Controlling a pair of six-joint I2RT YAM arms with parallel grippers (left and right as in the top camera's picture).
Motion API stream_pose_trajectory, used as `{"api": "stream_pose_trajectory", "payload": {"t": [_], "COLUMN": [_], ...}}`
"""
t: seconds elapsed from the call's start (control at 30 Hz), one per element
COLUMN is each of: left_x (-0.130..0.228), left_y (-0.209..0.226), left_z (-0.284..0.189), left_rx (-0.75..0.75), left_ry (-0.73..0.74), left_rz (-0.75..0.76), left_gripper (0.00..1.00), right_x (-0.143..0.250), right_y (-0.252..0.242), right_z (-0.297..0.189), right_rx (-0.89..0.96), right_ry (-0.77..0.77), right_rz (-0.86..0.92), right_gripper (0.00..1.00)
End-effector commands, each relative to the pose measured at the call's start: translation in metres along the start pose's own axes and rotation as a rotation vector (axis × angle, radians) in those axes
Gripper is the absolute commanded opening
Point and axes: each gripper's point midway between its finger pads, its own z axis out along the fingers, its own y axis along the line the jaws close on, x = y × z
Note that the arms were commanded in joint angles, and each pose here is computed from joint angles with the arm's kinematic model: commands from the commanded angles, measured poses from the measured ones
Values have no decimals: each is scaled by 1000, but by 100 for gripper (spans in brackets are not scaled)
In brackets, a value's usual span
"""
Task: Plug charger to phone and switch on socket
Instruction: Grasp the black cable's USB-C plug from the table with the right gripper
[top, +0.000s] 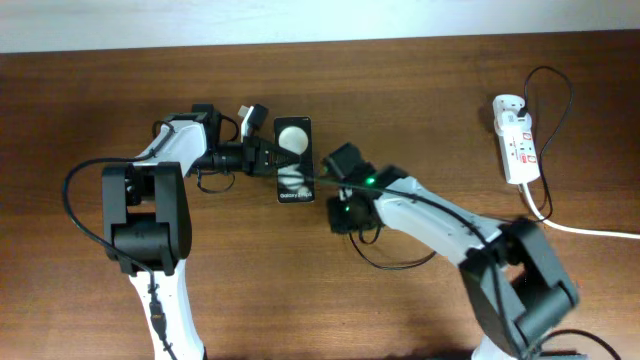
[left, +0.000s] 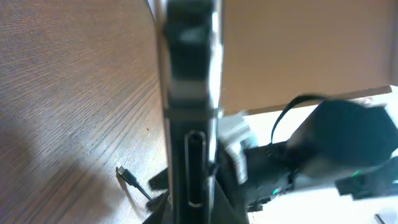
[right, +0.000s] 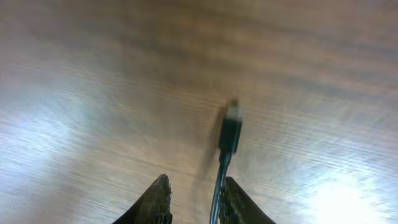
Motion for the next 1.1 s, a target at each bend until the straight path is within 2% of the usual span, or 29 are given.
{"api": "stream_pose_trajectory", "payload": {"t": [0.0,0.03,0.07,0.1,0.23,0.33,0.37,0.43,0.53,0.6,0.9,1.07], "left_x": [-5,-5,-5,-5,-5,-5,-5,-5,-5,-5,-5,-5], "left_y": [-6,-6,-6,-6,-6,-6,-6,-6,-6,-6,-6,-6], "left_z": [-4,-4,-4,-4,-4,-4,-4,-4,-4,-4,-4,-4], "left_rx": [47,47,47,47,47,46,47,46,46,46,46,46], "left_ry": [-35,-35,-35,-35,-35,-35,-35,-35,-34,-34,-34,-34], "left_rz": [-11,-11,-11,-11,-11,-11,-11,-11,-10,-10,-10,-10], "left_gripper": [0,0,0,0,0,0,0,0,0,0,0,0], "right_x": [13,15,17,17,16,17,17,17,19,18,7,13], "right_y": [-13,-21,-33,-42,-76,-114,-131,-142,-151,-154,-154,-151], "right_z": [11,11,9,7,1,-7,-10,-11,-13,-14,-11,-12], "right_rx": [94,132,195,242,292,322,323,289,283,299,288,274], "right_ry": [51,58,56,52,82,123,135,152,168,161,113,145], "right_rz": [-11,-11,-5,27,131,242,301,362,395,390,396,401], "right_gripper": [29,25,15,11,11,12,16,17,36,44,44,33]}}
